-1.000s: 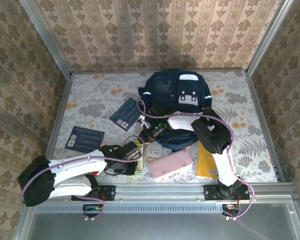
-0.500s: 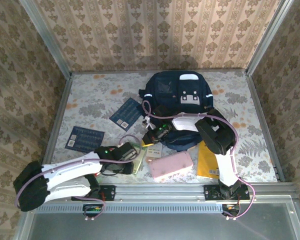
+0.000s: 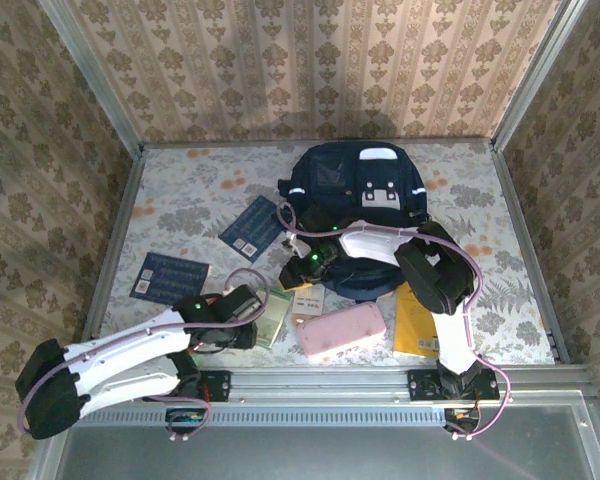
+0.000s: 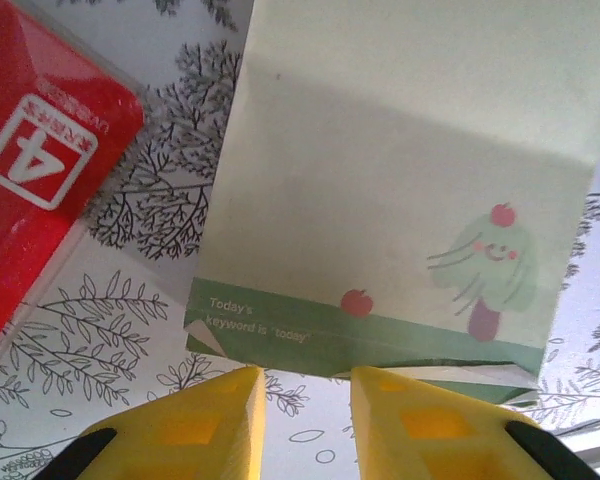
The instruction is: Pack the student bag
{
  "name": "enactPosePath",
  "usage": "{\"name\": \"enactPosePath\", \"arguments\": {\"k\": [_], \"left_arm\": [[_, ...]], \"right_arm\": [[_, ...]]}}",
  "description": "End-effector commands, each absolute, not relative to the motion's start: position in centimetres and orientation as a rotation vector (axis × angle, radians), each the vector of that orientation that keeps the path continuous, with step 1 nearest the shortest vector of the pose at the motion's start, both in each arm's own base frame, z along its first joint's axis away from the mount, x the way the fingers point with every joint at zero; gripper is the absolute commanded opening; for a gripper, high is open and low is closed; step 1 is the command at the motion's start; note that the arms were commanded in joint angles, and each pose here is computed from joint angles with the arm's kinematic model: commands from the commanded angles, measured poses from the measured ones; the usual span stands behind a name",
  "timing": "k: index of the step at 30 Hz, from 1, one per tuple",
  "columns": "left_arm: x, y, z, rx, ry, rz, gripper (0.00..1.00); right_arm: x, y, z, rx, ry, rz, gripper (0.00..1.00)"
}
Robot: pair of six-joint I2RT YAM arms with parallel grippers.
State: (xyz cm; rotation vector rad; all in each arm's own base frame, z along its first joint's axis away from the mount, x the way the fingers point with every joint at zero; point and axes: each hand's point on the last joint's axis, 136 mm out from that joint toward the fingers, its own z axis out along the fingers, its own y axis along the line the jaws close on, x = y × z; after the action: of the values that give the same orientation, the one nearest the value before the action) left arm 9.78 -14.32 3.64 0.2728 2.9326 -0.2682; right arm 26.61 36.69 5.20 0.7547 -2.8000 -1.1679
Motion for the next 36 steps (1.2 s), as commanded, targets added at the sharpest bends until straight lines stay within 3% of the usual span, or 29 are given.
{"name": "enactPosePath", "arguments": {"k": [1, 14, 23, 32, 34, 36], "left_arm": [[8.7, -13.3, 2.1, 0.235, 3.006, -0.221, 0.31], [9.2, -13.3, -0.8, 0.216, 3.04, -0.139, 0.29], [9.4, -13.0, -1.1, 0.21, 3.031, -0.121, 0.25], [9.5, -12.8, -1.3, 0.214, 3.024, -0.118, 0.21], [9.5, -12.9, -1.2, 0.22, 3.021, -0.124, 0.21], [9.6, -13.0, -0.8, 0.226, 3.015, -0.125, 0.22]], "right_arm": [[27.1, 36.8, 4.9, 0.861, -2.819, -1.035, 0.51], [23.1, 37.5, 0.8, 0.952, -2.602, -0.889, 0.52], [19.2, 40.4, 5.2, 0.845, -2.319, -1.272, 0.48], [21.0, 39.9, 8.1, 0.625, -2.24, -1.561, 0.45], [21.3, 39.9, 7.5, 0.602, -2.264, -1.536, 0.41], [21.9, 39.7, 6.6, 0.587, -2.329, -1.482, 0.29]]}}
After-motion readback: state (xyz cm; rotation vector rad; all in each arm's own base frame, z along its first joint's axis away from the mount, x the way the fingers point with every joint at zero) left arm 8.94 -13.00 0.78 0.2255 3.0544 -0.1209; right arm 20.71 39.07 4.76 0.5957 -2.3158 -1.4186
